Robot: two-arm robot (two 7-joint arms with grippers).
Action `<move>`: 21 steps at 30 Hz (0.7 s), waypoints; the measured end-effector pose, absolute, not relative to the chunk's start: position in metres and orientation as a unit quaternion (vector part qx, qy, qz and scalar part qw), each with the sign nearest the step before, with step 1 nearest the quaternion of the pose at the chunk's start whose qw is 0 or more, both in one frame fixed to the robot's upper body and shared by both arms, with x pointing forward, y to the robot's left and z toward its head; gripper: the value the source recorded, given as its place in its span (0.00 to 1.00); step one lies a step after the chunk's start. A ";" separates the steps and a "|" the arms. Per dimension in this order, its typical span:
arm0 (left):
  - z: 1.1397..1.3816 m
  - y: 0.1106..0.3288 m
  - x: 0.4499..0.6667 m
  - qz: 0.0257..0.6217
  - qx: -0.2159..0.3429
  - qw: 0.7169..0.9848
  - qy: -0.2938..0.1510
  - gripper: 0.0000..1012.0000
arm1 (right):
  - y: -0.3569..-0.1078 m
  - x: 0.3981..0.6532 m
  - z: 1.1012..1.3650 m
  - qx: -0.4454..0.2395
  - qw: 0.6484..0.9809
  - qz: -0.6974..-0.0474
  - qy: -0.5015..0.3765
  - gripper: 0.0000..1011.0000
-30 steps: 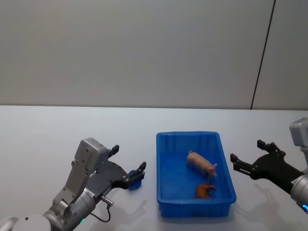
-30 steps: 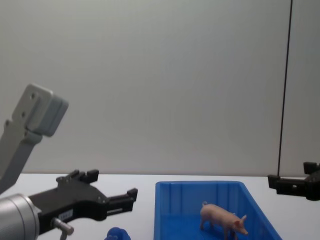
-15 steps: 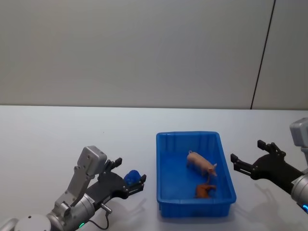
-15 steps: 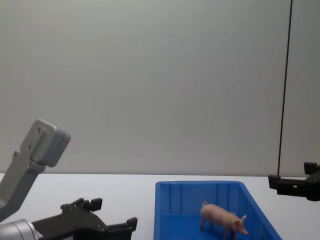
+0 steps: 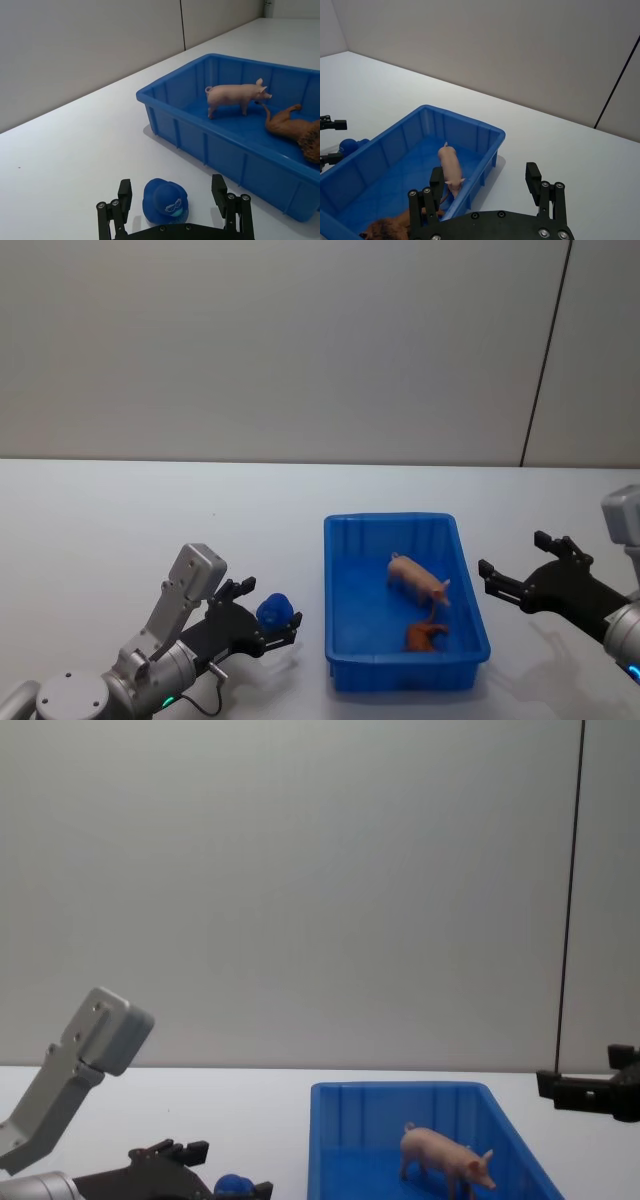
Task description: Pick up the two dolls from the table and place them into the box.
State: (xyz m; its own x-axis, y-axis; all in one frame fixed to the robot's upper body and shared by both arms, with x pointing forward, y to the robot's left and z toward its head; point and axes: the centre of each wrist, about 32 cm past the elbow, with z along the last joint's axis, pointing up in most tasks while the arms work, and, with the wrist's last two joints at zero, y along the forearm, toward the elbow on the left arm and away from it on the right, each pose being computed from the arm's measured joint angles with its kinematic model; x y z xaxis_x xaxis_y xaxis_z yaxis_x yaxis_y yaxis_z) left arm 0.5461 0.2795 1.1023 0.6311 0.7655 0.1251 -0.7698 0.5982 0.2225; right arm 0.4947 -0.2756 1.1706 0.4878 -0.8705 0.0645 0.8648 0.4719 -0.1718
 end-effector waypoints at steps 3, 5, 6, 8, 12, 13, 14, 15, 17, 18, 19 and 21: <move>1.102 0.281 0.550 0.427 0.135 0.894 -0.007 0.99 | -0.276 0.495 1.171 -0.091 0.858 -0.506 0.016 0.99; 1.101 0.282 0.552 0.427 0.138 0.894 -0.008 0.99 | -0.276 0.495 1.171 -0.091 0.858 -0.506 0.016 0.99; 1.101 0.283 0.553 0.426 0.140 0.894 -0.008 0.99 | -0.276 0.495 1.171 -0.091 0.858 -0.506 0.016 0.99; 1.101 0.284 0.556 0.424 0.148 0.893 -0.008 0.99 | -0.276 0.495 1.171 -0.091 0.858 -0.506 0.016 0.99; 1.102 0.286 0.561 0.420 0.164 0.893 -0.009 0.99 | -0.276 0.495 1.171 -0.091 0.858 -0.506 0.016 0.99; 1.102 0.286 0.562 0.419 0.167 0.892 -0.009 0.99 | -0.276 0.495 1.171 -0.091 0.858 -0.506 0.016 0.99; 1.102 0.286 0.563 0.418 0.170 0.892 -0.009 0.99 | -0.276 0.495 1.171 -0.091 0.858 -0.506 0.016 0.99; 1.102 0.287 0.564 0.417 0.172 0.892 -0.010 0.99 | -0.276 0.495 1.171 -0.091 0.858 -0.506 0.016 0.99; 1.103 0.287 0.567 0.415 0.179 0.892 -0.010 0.99 | -0.276 0.495 1.171 -0.091 0.858 -0.506 0.016 0.99; 1.103 0.288 0.569 0.413 0.184 0.892 -0.011 0.99 | -0.276 0.495 1.171 -0.091 0.858 -0.506 0.016 0.99; 1.103 0.288 0.569 0.413 0.186 0.892 -0.012 0.99 | -0.276 0.495 1.171 -0.091 0.858 -0.506 0.016 0.99; 1.103 0.288 0.571 0.412 0.190 0.891 -0.013 0.99 | -0.276 0.495 1.171 -0.091 0.858 -0.506 0.016 0.99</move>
State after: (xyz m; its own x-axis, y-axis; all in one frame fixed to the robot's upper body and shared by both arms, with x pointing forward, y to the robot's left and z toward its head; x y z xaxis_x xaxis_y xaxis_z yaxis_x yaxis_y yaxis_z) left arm 0.5708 0.2879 1.1034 0.6609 0.7287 0.1793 -0.7384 0.5890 0.3284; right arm 0.4947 -0.2756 1.1706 0.4879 -0.8705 0.0645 0.8647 0.4719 -0.1720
